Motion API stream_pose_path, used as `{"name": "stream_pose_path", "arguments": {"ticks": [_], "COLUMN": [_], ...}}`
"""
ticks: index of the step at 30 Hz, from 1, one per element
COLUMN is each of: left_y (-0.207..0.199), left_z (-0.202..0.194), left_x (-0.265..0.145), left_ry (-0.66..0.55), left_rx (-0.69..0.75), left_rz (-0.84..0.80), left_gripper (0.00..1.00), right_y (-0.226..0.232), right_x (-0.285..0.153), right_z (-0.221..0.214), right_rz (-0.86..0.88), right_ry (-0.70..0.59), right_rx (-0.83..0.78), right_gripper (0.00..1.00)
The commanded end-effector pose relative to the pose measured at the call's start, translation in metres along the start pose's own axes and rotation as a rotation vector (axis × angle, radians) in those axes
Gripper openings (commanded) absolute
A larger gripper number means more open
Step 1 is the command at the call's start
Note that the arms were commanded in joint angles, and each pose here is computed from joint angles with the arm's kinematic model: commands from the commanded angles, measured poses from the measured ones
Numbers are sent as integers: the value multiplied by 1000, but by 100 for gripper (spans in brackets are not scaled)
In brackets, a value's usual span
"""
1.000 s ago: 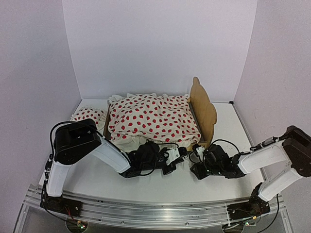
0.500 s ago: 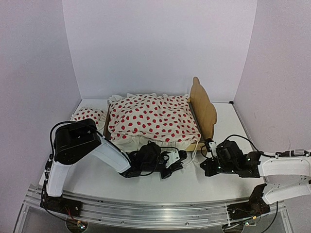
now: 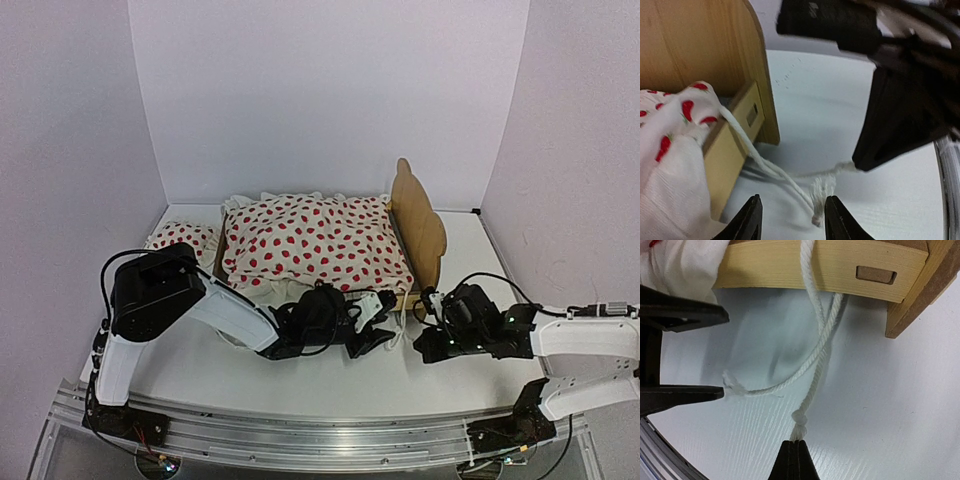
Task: Set up the pet bed
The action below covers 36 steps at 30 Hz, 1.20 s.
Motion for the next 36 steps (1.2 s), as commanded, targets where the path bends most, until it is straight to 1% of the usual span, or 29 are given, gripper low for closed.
{"name": "stream_pose_path", "arguments": {"ticks": [1,4,7,9,13,16,19,24,26,27,31,33,36], "left_y": [3,4,5,10,21,28,31,36,37,38,42,43,45], "left_z": [43,41,31,26,27,24,23,18,18,18,14,13,14], "left_x": [2,11,17,20,30,37,44,54,57,57,57,55,50], "left_ry": [-193,-189,-148,-135,-161,-170,-178,-186,-192,-194,-186,-182,-184], "left_rx": [-202,-269,-281,-297,-340,-380,-426,-464,-469,-470,-458,-445,-410], "left_rz": [66,65,72,113,199,260,276,306,313,321,354,365,373], "left_gripper": [45,49,52,52,43,40,38,31,26,22,2,0,0], "right_y": [5,4,4,3,3,5,6,8,9,10,9,6,-2], "right_x": [-4,-5,-6,-7,-10,-12,-13,-12,-11,-10,-11,-13,-15], "right_z": [13,15,15,15,17,20,23,26,27,28,32,35,44], "right_rz": [23,25,29,27,36,44,51,65,74,79,89,87,85], "right_ry": [-14,-16,-22,-27,-40,-52,-58,-51,-43,-40,-45,-56,-72], "right_rx": [29,25,24,28,29,29,28,33,34,34,47,62,83], "right_gripper": [0,0,0,0,0,0,0,0,0,0,0,0,0]}}
Point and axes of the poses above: each gripper's point midway between its finger pads, its own x axis out along the fingers, its own y axis along the line the jaws close on, z = x × y, the point moved 6 cm from there along -x, back along the fingers, and after that the axes turned 8 degrees about -x, right-handed, at the moved point
